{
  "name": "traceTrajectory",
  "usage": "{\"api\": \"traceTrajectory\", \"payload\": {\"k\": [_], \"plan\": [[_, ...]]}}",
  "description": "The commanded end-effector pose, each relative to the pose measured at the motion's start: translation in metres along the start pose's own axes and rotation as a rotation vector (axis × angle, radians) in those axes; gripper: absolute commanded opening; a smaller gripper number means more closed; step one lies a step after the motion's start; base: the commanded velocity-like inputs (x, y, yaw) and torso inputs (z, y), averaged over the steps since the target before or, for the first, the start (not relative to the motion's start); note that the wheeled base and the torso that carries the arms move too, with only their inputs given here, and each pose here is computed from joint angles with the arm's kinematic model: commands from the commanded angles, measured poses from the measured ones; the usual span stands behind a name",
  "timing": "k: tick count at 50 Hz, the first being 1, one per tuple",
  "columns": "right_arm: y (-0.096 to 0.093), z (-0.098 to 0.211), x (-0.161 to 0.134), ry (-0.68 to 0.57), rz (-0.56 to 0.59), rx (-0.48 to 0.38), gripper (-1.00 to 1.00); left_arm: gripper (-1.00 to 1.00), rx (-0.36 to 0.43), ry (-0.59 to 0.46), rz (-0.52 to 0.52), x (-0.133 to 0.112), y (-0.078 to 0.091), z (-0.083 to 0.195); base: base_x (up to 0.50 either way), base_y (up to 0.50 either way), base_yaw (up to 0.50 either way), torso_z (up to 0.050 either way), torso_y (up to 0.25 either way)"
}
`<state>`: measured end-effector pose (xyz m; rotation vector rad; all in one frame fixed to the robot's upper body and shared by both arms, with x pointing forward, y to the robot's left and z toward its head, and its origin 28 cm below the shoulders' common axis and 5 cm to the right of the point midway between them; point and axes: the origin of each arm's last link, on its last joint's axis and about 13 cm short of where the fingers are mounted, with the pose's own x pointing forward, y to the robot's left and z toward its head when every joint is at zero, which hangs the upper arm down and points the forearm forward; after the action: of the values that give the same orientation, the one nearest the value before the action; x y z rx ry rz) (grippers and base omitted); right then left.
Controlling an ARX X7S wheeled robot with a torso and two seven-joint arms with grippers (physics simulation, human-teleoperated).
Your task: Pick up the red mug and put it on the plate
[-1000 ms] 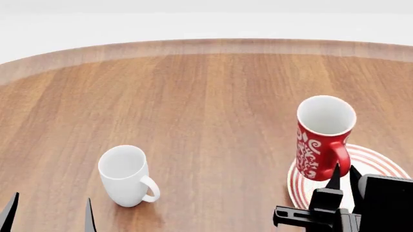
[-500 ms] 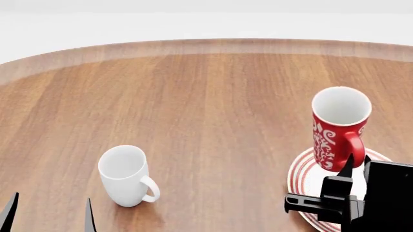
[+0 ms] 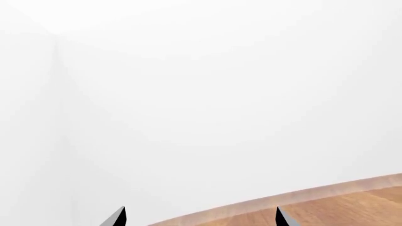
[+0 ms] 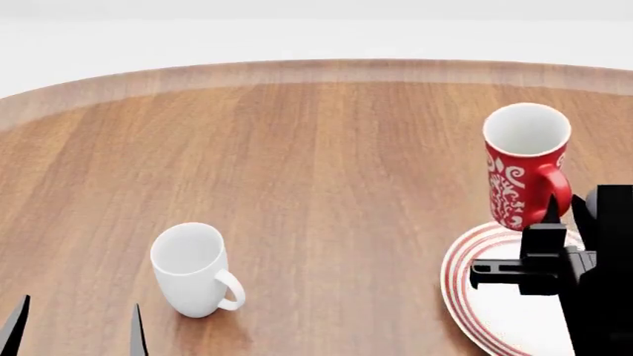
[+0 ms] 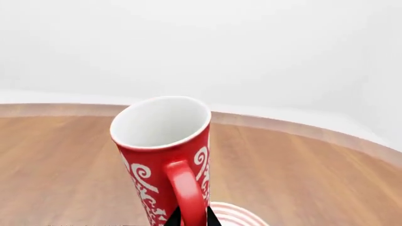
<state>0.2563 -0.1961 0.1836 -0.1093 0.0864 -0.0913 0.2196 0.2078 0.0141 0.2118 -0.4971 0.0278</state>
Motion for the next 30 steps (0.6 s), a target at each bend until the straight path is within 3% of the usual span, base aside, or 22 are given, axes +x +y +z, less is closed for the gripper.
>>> {"api": "traceTrajectory", "payload": {"k": [1, 5, 9, 20, 30], "plan": [[-0.025, 0.021, 0.015, 0.016, 0.063, 0.027, -1.0, 1.0, -0.001, -0.001, 0.001, 0.0, 0.0, 0.0, 0.0, 0.0, 0.0, 0.0, 0.0], [-0.037, 0.029, 0.026, 0.02, 0.079, 0.039, -1.0, 1.0, 0.003, -0.003, 0.003, 0.0, 0.0, 0.0, 0.0, 0.0, 0.0, 0.0, 0.0], [-0.047, 0.032, 0.035, 0.022, 0.128, 0.104, -1.0, 1.0, 0.004, -0.003, 0.003, 0.0, 0.0, 0.0, 0.0, 0.0, 0.0, 0.0, 0.0], [-0.072, 0.037, 0.061, 0.026, 0.095, 0.164, -1.0, 1.0, 0.009, -0.008, 0.005, 0.0, 0.0, 0.0, 0.0, 0.0, 0.0, 0.0, 0.001], [-0.09, 0.035, 0.078, 0.04, 0.097, 0.144, -1.0, 1.0, 0.012, -0.012, 0.007, 0.0, 0.0, 0.0, 0.0, 0.0, 0.0, 0.0, 0.0]]}}
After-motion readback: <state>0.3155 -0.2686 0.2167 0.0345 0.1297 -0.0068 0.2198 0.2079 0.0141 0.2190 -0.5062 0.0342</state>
